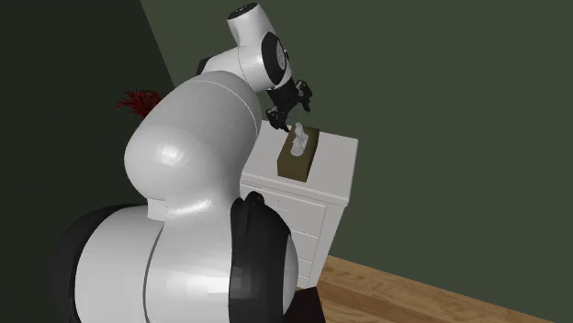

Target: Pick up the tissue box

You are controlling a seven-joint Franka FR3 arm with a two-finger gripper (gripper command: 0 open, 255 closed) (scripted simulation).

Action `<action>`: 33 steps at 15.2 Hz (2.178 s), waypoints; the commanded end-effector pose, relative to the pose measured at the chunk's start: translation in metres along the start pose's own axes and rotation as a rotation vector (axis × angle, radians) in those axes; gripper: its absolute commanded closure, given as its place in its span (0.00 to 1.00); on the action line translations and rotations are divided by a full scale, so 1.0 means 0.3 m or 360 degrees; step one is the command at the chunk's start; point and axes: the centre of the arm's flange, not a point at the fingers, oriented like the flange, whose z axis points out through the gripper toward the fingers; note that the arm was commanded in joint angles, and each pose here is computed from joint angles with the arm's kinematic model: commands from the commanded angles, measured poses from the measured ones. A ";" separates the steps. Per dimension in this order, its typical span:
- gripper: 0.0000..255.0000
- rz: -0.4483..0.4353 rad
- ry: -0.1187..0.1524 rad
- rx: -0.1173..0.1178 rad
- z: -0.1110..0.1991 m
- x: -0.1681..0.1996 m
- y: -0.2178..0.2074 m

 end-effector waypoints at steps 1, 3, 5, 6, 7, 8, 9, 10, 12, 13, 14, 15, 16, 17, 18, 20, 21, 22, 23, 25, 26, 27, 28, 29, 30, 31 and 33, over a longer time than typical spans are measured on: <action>0.00 -0.0021 -0.0001 -0.0028 0.001 0.021 0.029; 0.00 -0.0021 -0.0001 -0.0028 0.033 0.026 0.017; 0.00 -0.0021 -0.0001 -0.0028 0.066 0.032 0.005; 0.00 -0.0021 -0.0001 -0.0028 0.082 0.035 -0.001; 0.00 -0.0021 -0.0001 -0.0028 0.098 0.037 -0.007; 0.00 -0.0021 -0.0001 -0.0028 0.124 0.042 -0.017; 0.00 -0.0021 -0.0001 -0.0028 0.124 0.042 -0.017; 0.00 -0.0021 -0.0001 -0.0028 0.124 0.042 -0.017; 1.00 -0.0021 -0.0001 -0.0028 0.123 0.041 -0.018; 1.00 -0.0021 -0.0001 -0.0028 0.123 0.041 -0.018; 1.00 -0.0021 -0.0001 -0.0028 0.126 0.041 -0.019; 1.00 -0.0021 -0.0001 -0.0028 0.125 0.042 -0.020; 1.00 -0.0021 -0.0001 -0.0028 0.126 0.042 -0.019; 1.00 -0.0021 -0.0001 -0.0028 0.126 0.041 -0.019; 1.00 -0.0021 -0.0001 -0.0028 0.127 0.042 -0.020; 1.00 -0.0021 -0.0001 -0.0028 0.124 0.042 -0.017; 1.00 -0.0021 -0.0001 -0.0028 0.108 0.039 -0.011; 1.00 -0.0021 -0.0001 -0.0028 0.092 0.036 -0.005; 1.00 -0.0021 -0.0001 -0.0028 0.075 0.033 0.001; 1.00 -0.0021 -0.0001 -0.0028 0.043 0.028 0.013; 1.00 -0.0021 -0.0001 -0.0028 0.026 0.025 0.020; 1.00 -0.0021 -0.0001 -0.0028 0.010 0.022 0.026; 1.00 -0.0021 -0.0001 -0.0028 -0.006 0.019 0.032; 1.00 -0.0021 -0.0001 -0.0028 -0.022 0.017 0.038; 1.00 -0.0021 -0.0001 -0.0028 -0.039 0.014 0.044; 1.00 -0.0021 -0.0001 -0.0028 -0.055 0.011 0.050; 1.00 -0.0021 -0.0001 -0.0028 -0.087 0.006 0.062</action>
